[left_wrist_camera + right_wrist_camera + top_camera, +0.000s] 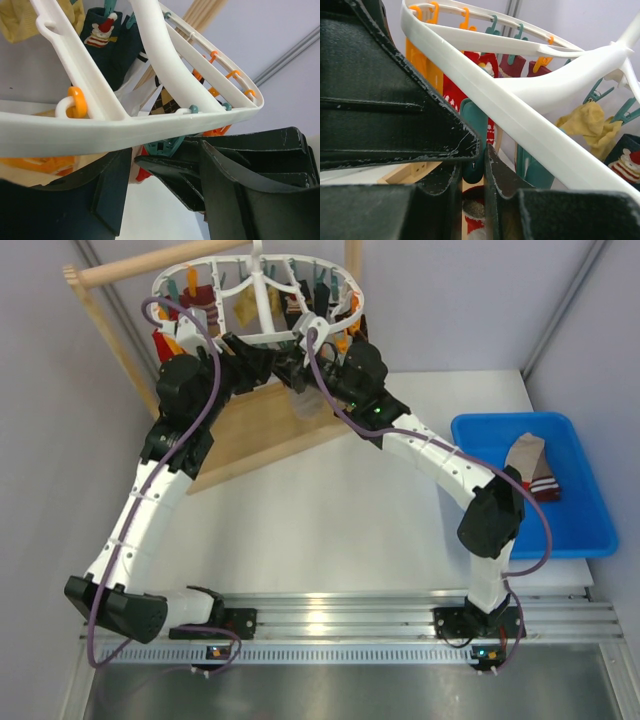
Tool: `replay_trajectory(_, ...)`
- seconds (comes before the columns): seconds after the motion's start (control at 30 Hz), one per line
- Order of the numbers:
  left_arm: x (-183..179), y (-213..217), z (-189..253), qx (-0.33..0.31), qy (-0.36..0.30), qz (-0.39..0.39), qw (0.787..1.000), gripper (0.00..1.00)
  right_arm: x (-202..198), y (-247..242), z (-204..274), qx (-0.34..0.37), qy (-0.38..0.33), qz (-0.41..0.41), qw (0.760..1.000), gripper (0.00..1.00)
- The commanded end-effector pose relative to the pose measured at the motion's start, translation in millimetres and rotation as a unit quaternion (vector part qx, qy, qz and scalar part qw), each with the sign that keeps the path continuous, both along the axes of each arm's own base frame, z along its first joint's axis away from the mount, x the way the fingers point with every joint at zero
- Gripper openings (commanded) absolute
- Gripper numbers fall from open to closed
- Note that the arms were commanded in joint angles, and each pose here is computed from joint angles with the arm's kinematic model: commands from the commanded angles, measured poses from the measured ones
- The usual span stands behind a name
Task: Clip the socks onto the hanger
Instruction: Open the clamp at the hanger.
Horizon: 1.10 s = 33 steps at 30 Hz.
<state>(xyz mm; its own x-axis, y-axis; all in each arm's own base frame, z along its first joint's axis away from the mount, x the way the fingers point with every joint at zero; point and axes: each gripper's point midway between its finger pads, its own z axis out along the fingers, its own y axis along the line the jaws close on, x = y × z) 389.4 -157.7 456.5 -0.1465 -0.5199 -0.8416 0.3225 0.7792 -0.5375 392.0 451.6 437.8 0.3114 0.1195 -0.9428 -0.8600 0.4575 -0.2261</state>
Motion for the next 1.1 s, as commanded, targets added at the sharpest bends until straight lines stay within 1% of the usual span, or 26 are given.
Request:
replay_trajectory(0.0,1.2,5.7,43.5,-0.033,-0.065,0.013,0.997,0.60,-43.4,-3.0,56.6,0.045,-0.035,0.051,0.997,0.00)
replay_trajectory(0.2,3.6,9.1,51.7,-0.040,-0.081,0.022,0.996,0.58,-49.4,-3.7,50.0,0.040,-0.027,0.063,0.997,0.00)
replay_trajectory(0.27,4.6,10.2,53.4,-0.039,-0.084,0.023,0.995,0.54,-50.4,-4.7,50.0,0.040,-0.027,0.063,0.997,0.00)
replay_trajectory(0.43,8.0,9.4,53.0,-0.042,-0.081,0.023,0.996,0.49,-53.2,-5.0,49.4,0.039,-0.026,0.070,0.996,0.00)
replay_trajectory(0.47,7.8,9.7,59.6,-0.047,-0.093,0.023,0.994,0.47,-55.5,-4.6,49.4,0.039,-0.026,0.074,0.996,0.00)
replay_trajectory(0.53,8.3,8.8,60.0,-0.049,-0.093,0.021,0.994,0.43,-56.0,-4.1,47.8,0.037,-0.025,0.076,0.996,0.00)
replay_trajectory(0.67,8.5,7.6,59.1,-0.051,-0.093,0.019,0.994,0.32,-57.0,-4.0,44.3,0.033,-0.024,0.078,0.996,0.00)
replay_trajectory(0.7,8.5,7.7,59.5,-0.052,-0.094,0.019,0.994,0.25,-56.4,-4.8,43.7,0.032,-0.025,0.077,0.996,0.00)
replay_trajectory(0.77,8.3,7.2,59.4,-0.051,-0.094,0.017,0.994,0.16,-57.2,-5.4,42.9,0.030,-0.025,0.078,0.996,0.00)
replay_trajectory(0.8,8.2,6.8,58.7,-0.050,-0.094,0.015,0.994,0.08,-56.9,-5.2,41.5,0.028,-0.025,0.077,0.996,0.00)
replay_trajectory(0.83,7.8,6.4,59.4,-0.050,-0.094,0.013,0.994,0.03,-57.0,-5.2,41.1,0.027,-0.026,0.076,0.996,0.00)
replay_trajectory(0.87,8.4,5.7,57.9,-0.048,-0.093,0.012,0.994,0.00,-55.7,-6.4,41.7,0.027,-0.025,0.072,0.997,0.03)
replay_trajectory(0.9,8.0,5.0,57.9,-0.047,-0.094,0.010,0.994,0.00,-55.2,-6.9,40.9,0.025,-0.022,0.070,0.997,0.09)
replay_trajectory(0.93,7.9,4.8,57.9,-0.047,-0.094,0.009,0.994,0.00,-54.0,-7.5,40.1,0.023,-0.023,0.066,0.997,0.24)
replay_trajectory(1.03,8.6,2.2,53.2,-0.046,-0.088,0.003,0.995,0.00,-54.2,-12.6,38.8,0.016,-0.027,0.058,0.998,0.34)
replay_trajectory(1.07,8.3,0.1,51.8,-0.045,-0.087,-0.003,0.995,0.00,-54.5,-15.9,41.7,0.016,-0.032,0.053,0.998,0.35)
